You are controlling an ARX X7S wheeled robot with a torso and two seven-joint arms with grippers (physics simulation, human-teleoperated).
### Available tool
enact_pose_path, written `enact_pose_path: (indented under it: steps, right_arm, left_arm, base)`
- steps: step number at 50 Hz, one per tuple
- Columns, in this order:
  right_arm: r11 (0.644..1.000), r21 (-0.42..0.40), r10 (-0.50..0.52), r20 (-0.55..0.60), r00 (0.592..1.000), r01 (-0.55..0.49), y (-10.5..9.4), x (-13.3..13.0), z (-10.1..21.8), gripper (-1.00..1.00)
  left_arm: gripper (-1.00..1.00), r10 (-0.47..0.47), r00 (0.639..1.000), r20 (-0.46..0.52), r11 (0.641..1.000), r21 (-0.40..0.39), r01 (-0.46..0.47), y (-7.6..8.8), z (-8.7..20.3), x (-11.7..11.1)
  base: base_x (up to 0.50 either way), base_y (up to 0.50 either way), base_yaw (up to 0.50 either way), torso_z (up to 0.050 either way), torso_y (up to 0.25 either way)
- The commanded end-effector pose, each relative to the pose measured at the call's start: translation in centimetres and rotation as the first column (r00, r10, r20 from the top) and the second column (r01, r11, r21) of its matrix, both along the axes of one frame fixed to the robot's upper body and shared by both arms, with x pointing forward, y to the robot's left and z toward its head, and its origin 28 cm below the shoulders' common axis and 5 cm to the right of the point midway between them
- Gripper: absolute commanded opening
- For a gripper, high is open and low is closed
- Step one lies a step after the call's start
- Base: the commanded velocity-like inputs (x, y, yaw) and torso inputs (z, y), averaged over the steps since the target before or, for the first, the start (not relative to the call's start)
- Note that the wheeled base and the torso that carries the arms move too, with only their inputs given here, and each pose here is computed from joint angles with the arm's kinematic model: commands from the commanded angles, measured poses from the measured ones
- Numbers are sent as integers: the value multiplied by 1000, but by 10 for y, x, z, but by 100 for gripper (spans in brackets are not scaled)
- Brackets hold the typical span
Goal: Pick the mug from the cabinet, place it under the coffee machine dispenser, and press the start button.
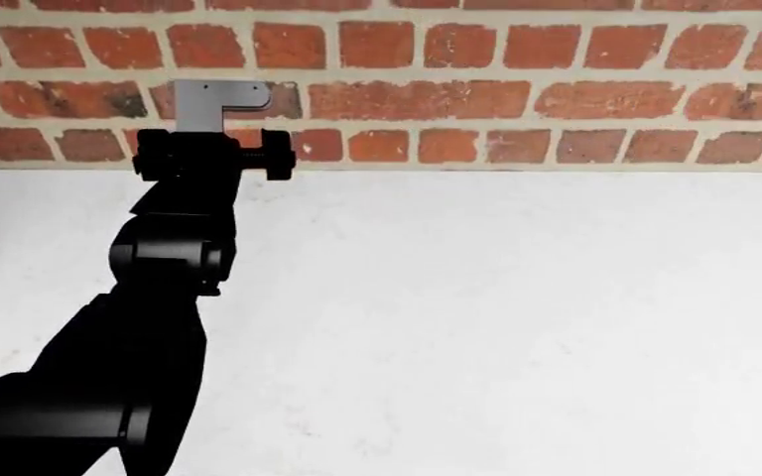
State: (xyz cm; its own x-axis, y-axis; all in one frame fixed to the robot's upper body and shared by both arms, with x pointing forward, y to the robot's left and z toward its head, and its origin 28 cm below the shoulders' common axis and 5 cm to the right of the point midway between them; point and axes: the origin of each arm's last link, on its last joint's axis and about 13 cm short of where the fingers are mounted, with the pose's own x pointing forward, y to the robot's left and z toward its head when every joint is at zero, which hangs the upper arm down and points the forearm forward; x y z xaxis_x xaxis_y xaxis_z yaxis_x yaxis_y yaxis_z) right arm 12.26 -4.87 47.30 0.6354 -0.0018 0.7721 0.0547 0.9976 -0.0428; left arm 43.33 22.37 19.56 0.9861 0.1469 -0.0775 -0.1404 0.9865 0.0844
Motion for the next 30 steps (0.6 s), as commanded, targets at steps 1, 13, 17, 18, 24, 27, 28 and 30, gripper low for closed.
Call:
enact_pose_path:
  steps: [1, 13, 17, 18, 24, 27, 28, 30]
  right_arm:
    - [998, 45, -33, -154, 987, 40, -7, 47, 37, 100]
    - [997, 67, 0, -424, 906, 31, -8, 112, 34, 100]
    - [998, 60, 16, -490, 872, 16, -8, 124, 29, 100]
    - [998, 58, 18, -502, 864, 13, -8, 127, 28, 100]
    - [998, 60, 12, -571, 821, 27, -11, 138, 22, 100]
    - [996, 65, -6, -591, 807, 55, -15, 143, 20, 100]
    - [996, 65, -9, -598, 801, 59, -16, 145, 19, 100]
    - [995, 63, -21, -613, 790, 75, -17, 151, 17, 100]
  left_arm:
    - [100, 9, 1000, -10, 1000, 19, -8, 0, 0, 0]
    - [100, 7, 1000, -16, 999, 32, -7, -1, -2, -1]
    - [100, 7, 1000, -14, 999, 34, -6, -1, -1, 0]
    - [100, 7, 1000, -14, 999, 36, -6, -1, -1, 0]
    - [100, 5, 1000, -11, 999, 38, -5, -1, -2, 0]
    - [100, 5, 1000, -11, 999, 38, -4, -1, -1, 0]
    - [100, 5, 1000, -11, 999, 39, -5, -1, -1, 0]
    - [100, 6, 1000, -11, 999, 42, -6, -1, -1, 0]
  base:
    - [0, 0, 0, 0, 0]
    - [0, 0, 0, 0, 0]
    - [0, 0, 0, 0, 0]
    - [0, 0, 0, 0, 0]
    - [2, 0, 0, 0, 0]
    - [4, 0, 0, 0, 0]
    - [0, 0, 0, 0, 0]
    - [0, 0, 0, 0, 0]
